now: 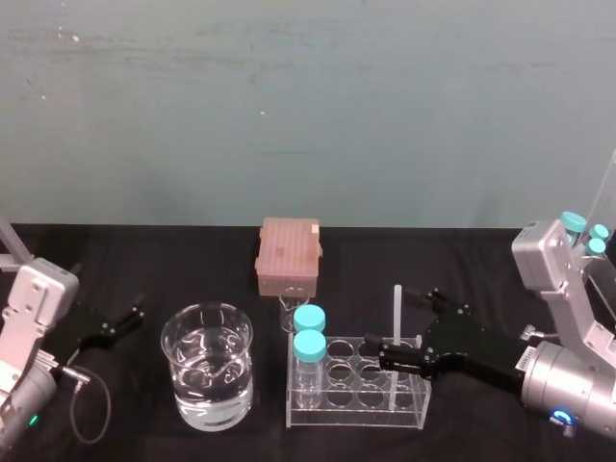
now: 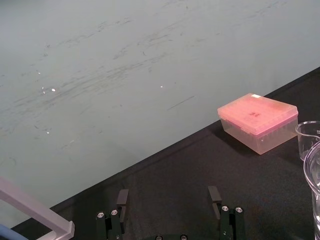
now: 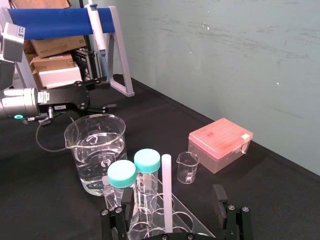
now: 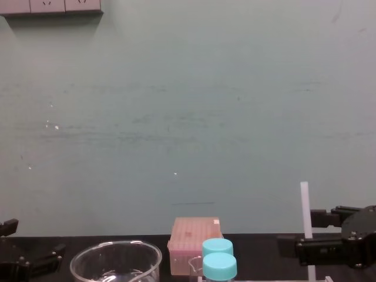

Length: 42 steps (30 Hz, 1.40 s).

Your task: Pick up the stirring rod with one hand, then place it down.

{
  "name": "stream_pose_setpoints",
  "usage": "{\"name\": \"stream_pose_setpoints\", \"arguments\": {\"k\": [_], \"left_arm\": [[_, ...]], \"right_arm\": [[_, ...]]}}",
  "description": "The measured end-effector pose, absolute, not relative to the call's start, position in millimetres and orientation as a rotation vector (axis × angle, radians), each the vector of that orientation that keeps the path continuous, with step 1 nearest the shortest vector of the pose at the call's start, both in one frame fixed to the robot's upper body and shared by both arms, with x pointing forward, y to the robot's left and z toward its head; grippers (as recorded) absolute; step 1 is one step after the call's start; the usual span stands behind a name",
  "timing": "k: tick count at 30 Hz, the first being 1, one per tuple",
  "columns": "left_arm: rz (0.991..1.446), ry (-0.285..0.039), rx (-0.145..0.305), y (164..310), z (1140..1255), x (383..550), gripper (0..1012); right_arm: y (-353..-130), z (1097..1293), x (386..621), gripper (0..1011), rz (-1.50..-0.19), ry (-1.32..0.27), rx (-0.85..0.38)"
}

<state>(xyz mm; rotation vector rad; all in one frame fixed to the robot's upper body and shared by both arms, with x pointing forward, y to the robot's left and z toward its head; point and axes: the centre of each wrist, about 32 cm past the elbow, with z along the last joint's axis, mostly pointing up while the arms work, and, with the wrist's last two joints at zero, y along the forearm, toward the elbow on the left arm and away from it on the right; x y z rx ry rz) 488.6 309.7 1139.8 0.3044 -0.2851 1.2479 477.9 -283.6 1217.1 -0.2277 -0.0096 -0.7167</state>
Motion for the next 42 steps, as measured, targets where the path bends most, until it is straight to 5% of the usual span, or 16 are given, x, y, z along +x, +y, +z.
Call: {"name": "stream_pose_setpoints", "arguments": {"k": [23,42], "left_arm": [[1.248,-0.285,0.305,309.7,1139.8,488.6,1005],[1.248,-0.285,0.304,309.7,1139.8,488.6,1005]], "right_arm": [[-282.5,1215.4,476.0,958,-0.708,-0.011,-0.214],[-282.5,1215.7,476.2,390,-0.712,-0.008,-0.214]]}}
